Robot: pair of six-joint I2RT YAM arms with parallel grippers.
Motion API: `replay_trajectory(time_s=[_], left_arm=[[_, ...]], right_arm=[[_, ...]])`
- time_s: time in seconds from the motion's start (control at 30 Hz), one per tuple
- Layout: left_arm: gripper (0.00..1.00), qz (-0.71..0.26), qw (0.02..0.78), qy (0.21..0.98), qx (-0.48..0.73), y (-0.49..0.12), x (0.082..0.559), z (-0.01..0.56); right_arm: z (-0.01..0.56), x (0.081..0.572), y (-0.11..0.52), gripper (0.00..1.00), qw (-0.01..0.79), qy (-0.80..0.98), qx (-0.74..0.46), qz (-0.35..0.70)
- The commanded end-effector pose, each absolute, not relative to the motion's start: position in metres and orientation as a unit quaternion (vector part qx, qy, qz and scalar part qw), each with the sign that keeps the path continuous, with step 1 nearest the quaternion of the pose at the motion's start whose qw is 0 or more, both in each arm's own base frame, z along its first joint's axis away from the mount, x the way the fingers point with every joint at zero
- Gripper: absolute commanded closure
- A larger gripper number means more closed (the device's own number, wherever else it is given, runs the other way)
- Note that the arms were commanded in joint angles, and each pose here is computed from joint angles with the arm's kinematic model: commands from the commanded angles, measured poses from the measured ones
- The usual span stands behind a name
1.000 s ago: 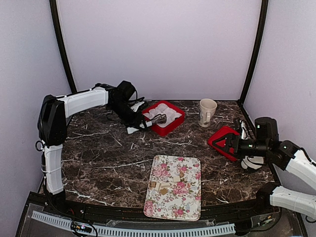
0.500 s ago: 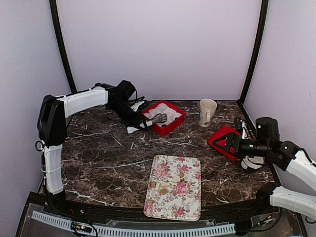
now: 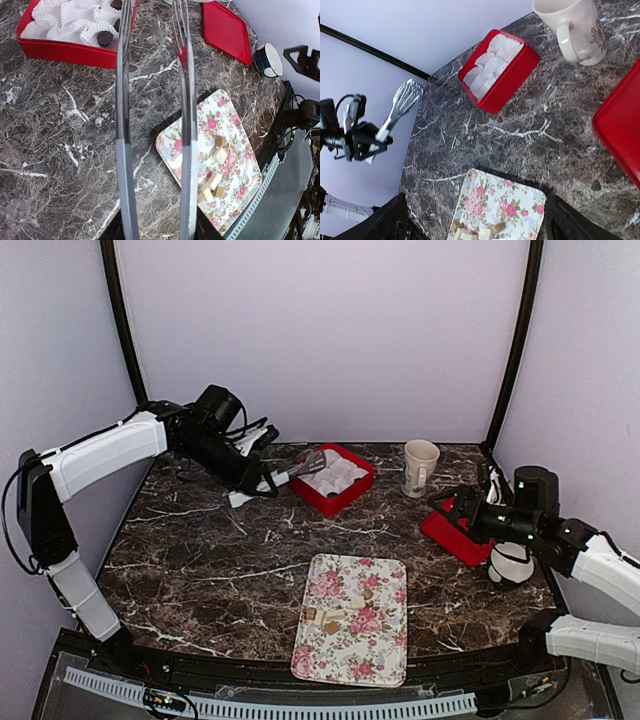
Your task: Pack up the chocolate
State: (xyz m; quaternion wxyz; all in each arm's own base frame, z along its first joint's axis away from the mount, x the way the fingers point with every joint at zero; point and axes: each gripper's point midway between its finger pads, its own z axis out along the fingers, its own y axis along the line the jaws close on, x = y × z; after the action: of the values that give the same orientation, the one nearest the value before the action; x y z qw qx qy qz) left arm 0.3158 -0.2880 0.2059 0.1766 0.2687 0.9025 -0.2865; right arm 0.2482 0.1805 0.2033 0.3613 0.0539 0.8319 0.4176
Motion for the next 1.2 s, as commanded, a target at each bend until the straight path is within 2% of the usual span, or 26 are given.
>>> replay_trajectory(time_s=[0.0, 0.3, 0.63, 0.97, 1.17], left_arm=[[0.64, -0.274, 0.193, 0.893, 0.301, -0.280, 0.283, 0.209], [0.64, -0.232, 0.165, 0.887, 0.363, -0.277, 0.206, 0.177], [0.63, -0.154, 0.159, 0.861, 0.457, -0.290, 0.146, 0.144], [0.62, -0.103, 0.140, 0.817, 0.550, -0.325, 0.126, 0.116], [0.62, -0.078, 0.129, 0.810, 0.567, -0.333, 0.129, 0.098]], right_arm=[[0.257, 0.285, 0.178, 0.05, 0.446, 0.779, 0.070, 0.436], [0.251, 0.318, 0.181, 0.05, 0.457, 0.789, 0.051, 0.408], [0.233, 0.303, 0.177, 0.06, 0.449, 0.778, 0.075, 0.433], [0.230, 0.295, 0.171, 0.06, 0.450, 0.773, 0.089, 0.439], [0.230, 0.295, 0.170, 0.06, 0.451, 0.773, 0.090, 0.437]])
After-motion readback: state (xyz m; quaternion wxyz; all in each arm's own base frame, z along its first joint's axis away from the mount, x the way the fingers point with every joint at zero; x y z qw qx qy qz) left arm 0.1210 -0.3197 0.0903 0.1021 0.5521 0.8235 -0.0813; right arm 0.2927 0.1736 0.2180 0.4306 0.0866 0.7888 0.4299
